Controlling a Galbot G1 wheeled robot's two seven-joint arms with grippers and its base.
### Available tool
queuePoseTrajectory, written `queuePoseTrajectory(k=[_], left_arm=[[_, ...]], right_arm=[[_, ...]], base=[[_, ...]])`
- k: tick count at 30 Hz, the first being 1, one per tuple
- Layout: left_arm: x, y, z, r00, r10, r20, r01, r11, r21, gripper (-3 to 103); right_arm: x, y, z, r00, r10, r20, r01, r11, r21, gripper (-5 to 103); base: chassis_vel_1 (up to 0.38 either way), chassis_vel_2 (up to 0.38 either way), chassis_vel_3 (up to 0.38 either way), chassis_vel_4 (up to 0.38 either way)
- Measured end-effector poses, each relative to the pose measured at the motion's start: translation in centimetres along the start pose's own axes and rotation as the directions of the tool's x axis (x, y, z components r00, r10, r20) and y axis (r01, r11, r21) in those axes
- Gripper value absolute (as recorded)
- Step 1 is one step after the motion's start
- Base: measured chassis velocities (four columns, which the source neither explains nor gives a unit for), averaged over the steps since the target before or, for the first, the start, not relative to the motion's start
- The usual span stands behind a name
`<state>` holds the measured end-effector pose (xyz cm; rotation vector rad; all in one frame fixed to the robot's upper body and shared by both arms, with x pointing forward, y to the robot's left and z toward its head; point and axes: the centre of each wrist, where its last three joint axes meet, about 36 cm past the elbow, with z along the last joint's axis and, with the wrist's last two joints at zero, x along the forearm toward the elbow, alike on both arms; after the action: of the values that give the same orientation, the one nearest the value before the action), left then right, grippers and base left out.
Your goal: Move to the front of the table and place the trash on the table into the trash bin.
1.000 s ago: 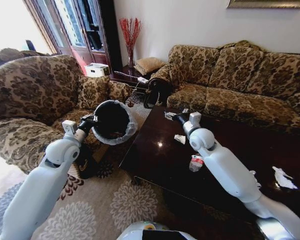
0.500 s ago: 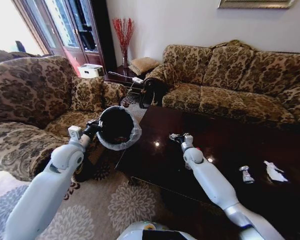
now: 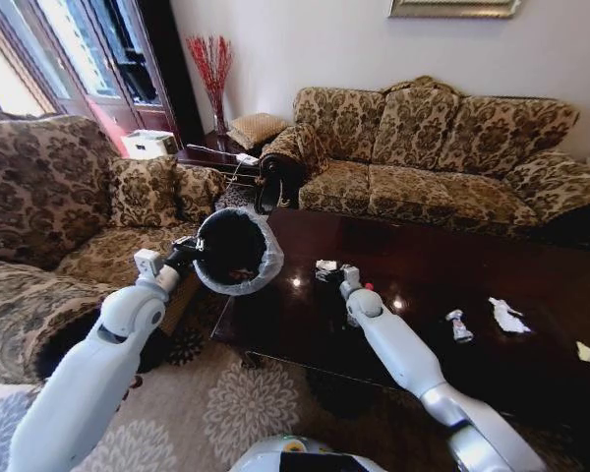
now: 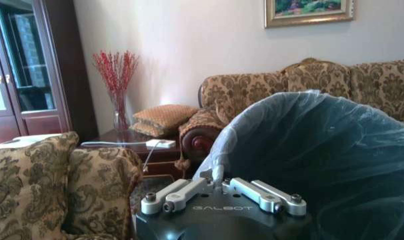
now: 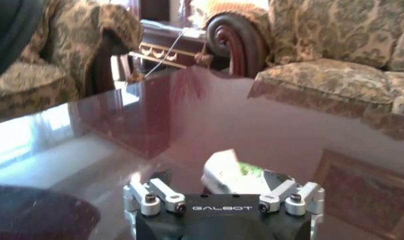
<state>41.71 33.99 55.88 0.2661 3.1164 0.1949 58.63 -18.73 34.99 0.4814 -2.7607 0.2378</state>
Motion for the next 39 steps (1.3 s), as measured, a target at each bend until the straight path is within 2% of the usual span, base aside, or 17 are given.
queuePoseTrajectory(k=[2, 4, 6, 8, 9, 10, 12, 13, 16, 21, 22, 24, 25, 32, 35, 37, 39], left_arm=[[0.1, 0.0, -0.1, 1.000, 0.003, 0.002, -0.003, 1.000, 0.000, 0], [0.1, -0.1, -0.1, 1.000, 0.005, 0.003, -0.005, 1.000, -0.001, 0], [0.3, -0.1, -0.2, 1.000, 0.011, 0.005, -0.011, 1.000, -0.002, 0], [0.3, -0.2, -0.2, 1.000, 0.012, 0.007, -0.012, 1.000, -0.003, 0], [0.4, -0.2, -0.3, 1.000, 0.014, 0.009, -0.014, 1.000, -0.004, 0], [0.4, -0.2, -0.4, 1.000, 0.016, 0.011, -0.016, 1.000, -0.005, 0], [0.4, -0.3, -0.5, 1.000, 0.021, 0.015, -0.021, 1.000, -0.007, 0], [0.4, -0.3, -0.5, 1.000, 0.021, 0.015, -0.021, 1.000, -0.007, 0], [0.5, -0.2, -0.5, 1.000, 0.025, 0.018, -0.025, 1.000, -0.009, 0], [0.5, -0.2, -0.5, 0.999, 0.028, 0.021, -0.028, 1.000, -0.009, 0], [0.5, -0.2, -0.5, 0.999, 0.029, 0.022, -0.029, 1.000, -0.009, 0], [0.5, -0.2, -0.5, 0.999, 0.030, 0.022, -0.030, 1.000, -0.009, 0], [0.5, -0.2, -0.5, 0.999, 0.030, 0.024, -0.030, 1.000, -0.009, 0], [0.5, -0.2, -0.5, 0.999, 0.033, 0.027, -0.032, 0.999, -0.009, 0], [0.6, -0.2, -0.3, 0.999, 0.034, 0.019, -0.034, 0.999, -0.008, 0], [0.6, -0.2, -0.2, 0.999, 0.035, 0.017, -0.035, 0.999, -0.008, 0], [0.7, -0.4, -0.1, 0.999, 0.039, 0.014, -0.039, 0.999, -0.006, 0]], right_arm=[[-0.4, 0.2, 0.3, 1.000, 0.001, -0.010, -0.001, 1.000, 0.004, 82], [-0.6, 0.3, 0.4, 1.000, 0.004, -0.015, -0.004, 1.000, 0.005, 82], [-1.0, 0.3, 0.7, 1.000, 0.013, -0.021, -0.012, 1.000, 0.015, 68], [-1.2, 0.2, 0.8, 1.000, 0.020, -0.024, -0.019, 0.999, 0.028, 68], [-1.3, 0.2, 0.9, 0.999, 0.025, -0.025, -0.024, 0.999, 0.039, 57], [-1.4, 0.3, 1.0, 0.999, 0.027, -0.026, -0.026, 0.999, 0.045, 57], [-1.5, 0.4, 1.1, 0.999, 0.029, -0.026, -0.028, 0.998, 0.047, 46], [-1.5, 0.4, 1.1, 0.999, 0.029, -0.026, -0.028, 0.998, 0.047, 46], [-1.5, 0.4, 1.1, 0.999, 0.032, -0.022, -0.031, 0.998, 0.051, 30], [-1.5, 0.5, 1.1, 0.999, 0.038, -0.020, -0.037, 0.998, 0.051, 20], [-1.4, 0.5, 1.1, 0.999, 0.042, -0.018, -0.041, 0.998, 0.049, 13], [-1.4, 0.5, 1.1, 0.999, 0.046, -0.016, -0.045, 0.998, 0.047, 13], [-1.2, 0.5, 1.0, 0.999, 0.049, -0.012, -0.049, 0.998, 0.044, 7], [-0.7, 0.4, -0.2, 0.998, 0.066, 0.021, -0.067, 0.998, 0.020, 2], [0.8, 0.3, -4.2, 0.990, 0.069, 0.122, -0.066, 0.998, -0.023, 2], [1.3, 0.2, -5.6, 0.987, 0.064, 0.148, -0.061, 0.998, -0.028, 2], [3.1, 0.5, -10.8, 0.965, 0.029, 0.260, -0.021, 0.999, -0.035, 2]], base=[[0.000, 0.000, 0.000, 0.000], [0.000, 0.000, 0.000, 0.000], [0.000, 0.000, 0.000, 0.000], [0.000, 0.000, 0.000, 0.000], [0.000, 0.000, 0.000, 0.000], [0.000, 0.000, 0.000, 0.000], [0.000, 0.000, 0.000, 0.000], [0.000, 0.000, 0.000, 0.000], [0.000, 0.000, 0.000, 0.000], [0.000, 0.000, 0.000, 0.000], [0.000, 0.000, 0.000, 0.000], [0.000, 0.000, 0.000, 0.000], [0.000, 0.000, 0.000, 0.000], [0.000, 0.000, 0.000, 0.000], [0.000, 0.000, 0.000, 0.000], [0.000, 0.000, 0.000, 0.000], [0.000, 0.000, 0.000, 0.000]])
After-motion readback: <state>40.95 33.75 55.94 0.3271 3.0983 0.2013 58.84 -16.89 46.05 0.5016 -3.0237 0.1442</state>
